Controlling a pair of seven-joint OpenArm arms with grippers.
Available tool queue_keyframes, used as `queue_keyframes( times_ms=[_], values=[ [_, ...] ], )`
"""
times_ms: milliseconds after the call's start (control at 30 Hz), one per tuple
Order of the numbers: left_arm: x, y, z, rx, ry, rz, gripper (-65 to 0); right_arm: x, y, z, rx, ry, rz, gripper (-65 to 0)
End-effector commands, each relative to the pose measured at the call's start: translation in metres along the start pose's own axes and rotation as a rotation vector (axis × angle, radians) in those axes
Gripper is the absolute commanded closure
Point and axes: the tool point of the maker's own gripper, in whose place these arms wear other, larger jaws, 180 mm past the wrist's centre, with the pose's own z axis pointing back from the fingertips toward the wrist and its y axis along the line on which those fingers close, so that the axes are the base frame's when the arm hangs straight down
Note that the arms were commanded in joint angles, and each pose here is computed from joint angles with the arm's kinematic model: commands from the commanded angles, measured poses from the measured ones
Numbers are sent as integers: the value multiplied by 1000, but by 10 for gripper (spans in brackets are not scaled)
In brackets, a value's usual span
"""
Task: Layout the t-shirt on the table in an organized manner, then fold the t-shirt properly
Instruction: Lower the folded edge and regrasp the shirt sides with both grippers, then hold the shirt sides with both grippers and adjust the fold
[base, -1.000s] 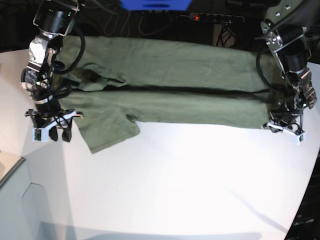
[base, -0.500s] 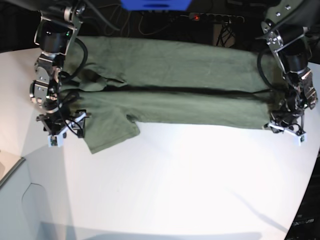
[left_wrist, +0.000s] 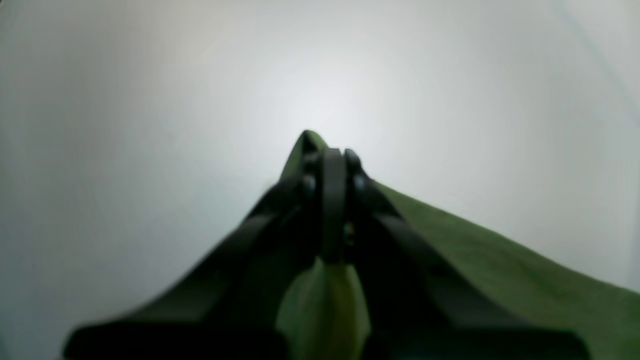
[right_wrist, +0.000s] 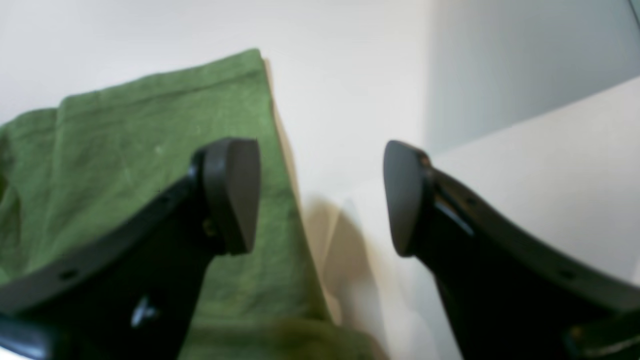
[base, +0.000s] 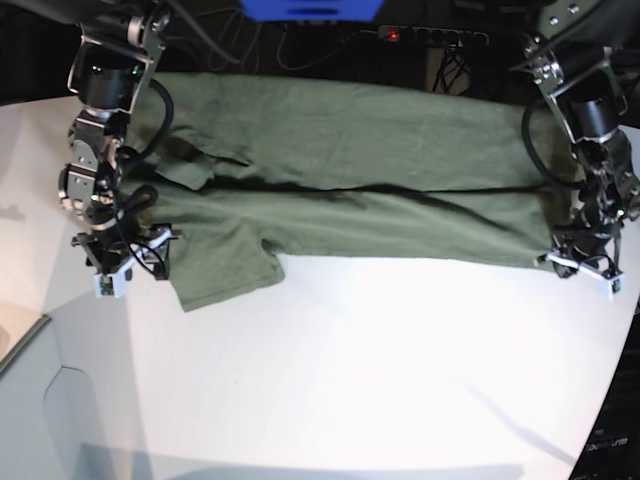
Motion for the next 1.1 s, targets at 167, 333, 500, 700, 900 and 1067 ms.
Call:
queue_keyframes(
  times_ms=[167, 333, 500, 700, 900, 1067],
  values=[
    [29, 0, 1, -4, -74, -11, -1, 27, -5, -2, -5, -71, 2, -396],
    [19, 3, 2, 1, -55, -12, -2, 27, -5, -2, -5, -71, 2, -396],
    [-2, 8, 3, 9, -10, -2, -17, 27, -5, -2, -5, -71, 2, -396],
    [-25, 13, 0, 13, 45, 27, -252, 27, -5, -2, -5, -71, 2, -396],
    [-22, 17, 1, 19, 34, 30, -323, 29, -5, -2, -4, -74, 2, -396],
    [-20, 17, 1, 19, 34, 28, -323, 30, -5, -3, -4, -76, 2, -395]
  ],
)
